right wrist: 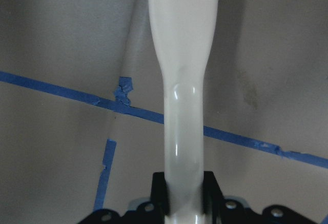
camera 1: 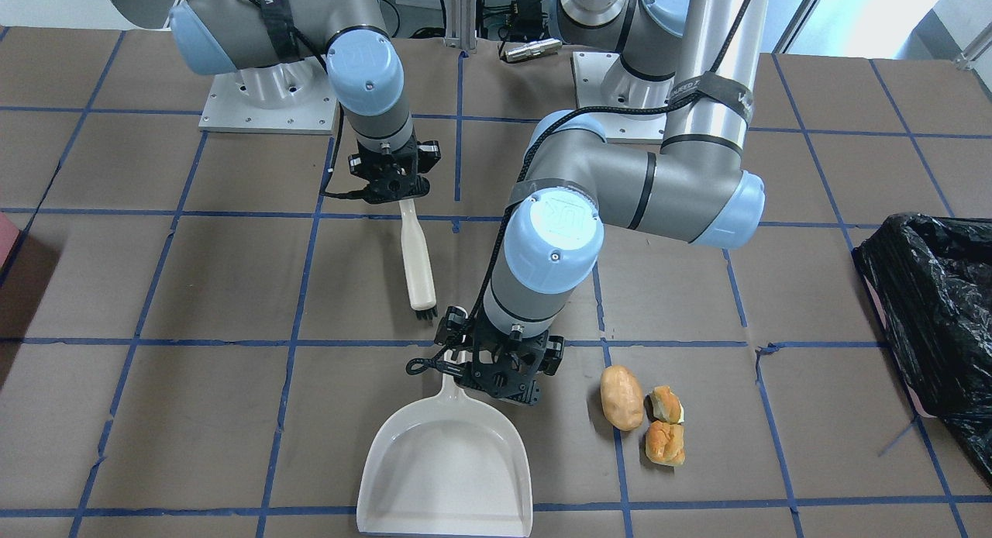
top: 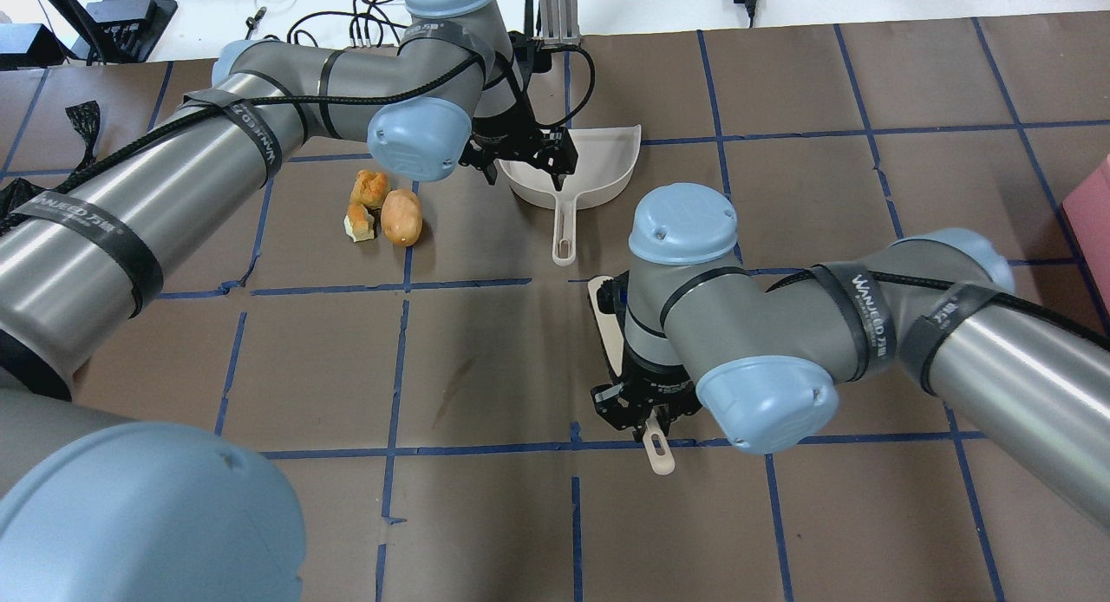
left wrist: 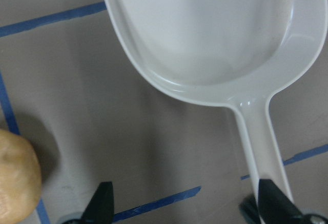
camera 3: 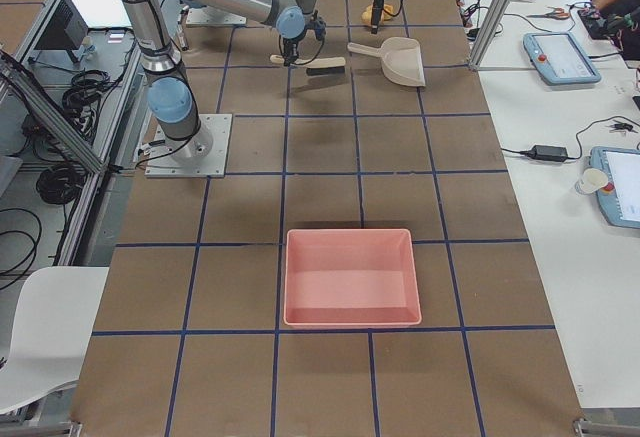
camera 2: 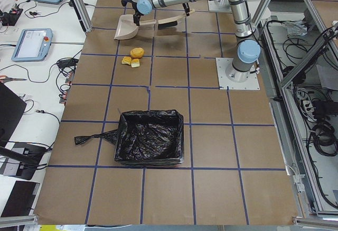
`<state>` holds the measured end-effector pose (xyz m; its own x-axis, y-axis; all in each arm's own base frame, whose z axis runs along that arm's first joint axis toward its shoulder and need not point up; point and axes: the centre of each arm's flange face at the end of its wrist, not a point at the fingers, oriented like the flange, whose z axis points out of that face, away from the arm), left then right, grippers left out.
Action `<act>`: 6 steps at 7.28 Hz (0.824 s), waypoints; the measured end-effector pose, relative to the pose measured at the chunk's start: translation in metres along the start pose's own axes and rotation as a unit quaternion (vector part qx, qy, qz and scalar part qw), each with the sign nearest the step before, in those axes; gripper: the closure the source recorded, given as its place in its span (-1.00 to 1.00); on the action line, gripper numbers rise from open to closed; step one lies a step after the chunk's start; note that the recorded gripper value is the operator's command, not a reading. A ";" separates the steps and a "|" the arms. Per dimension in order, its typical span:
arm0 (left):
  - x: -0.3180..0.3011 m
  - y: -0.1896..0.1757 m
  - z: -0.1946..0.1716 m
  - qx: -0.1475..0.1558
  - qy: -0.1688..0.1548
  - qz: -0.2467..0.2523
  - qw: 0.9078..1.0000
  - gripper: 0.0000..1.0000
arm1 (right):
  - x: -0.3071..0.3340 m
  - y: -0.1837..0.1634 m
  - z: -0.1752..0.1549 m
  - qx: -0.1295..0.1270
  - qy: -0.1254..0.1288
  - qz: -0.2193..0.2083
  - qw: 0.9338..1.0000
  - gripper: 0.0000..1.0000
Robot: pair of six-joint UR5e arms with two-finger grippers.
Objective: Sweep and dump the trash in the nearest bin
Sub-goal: 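Grasp the white dustpan handle with the left gripper while the right lifts the brush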
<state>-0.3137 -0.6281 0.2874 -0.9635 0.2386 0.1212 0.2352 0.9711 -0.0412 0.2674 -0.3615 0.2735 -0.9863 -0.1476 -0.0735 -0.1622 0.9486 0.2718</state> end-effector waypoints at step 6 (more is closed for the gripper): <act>0.053 0.015 0.038 -0.024 -0.002 -0.020 1.000 -1.00 | 0.069 0.013 -0.050 0.017 -0.008 0.317 0.948 1.00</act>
<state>-0.3664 -0.6011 0.2557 -0.9729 0.1991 0.1180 0.2018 0.9794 0.0115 0.1955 -0.3736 0.3197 -0.8849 0.4591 0.0790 0.4640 0.8539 0.2355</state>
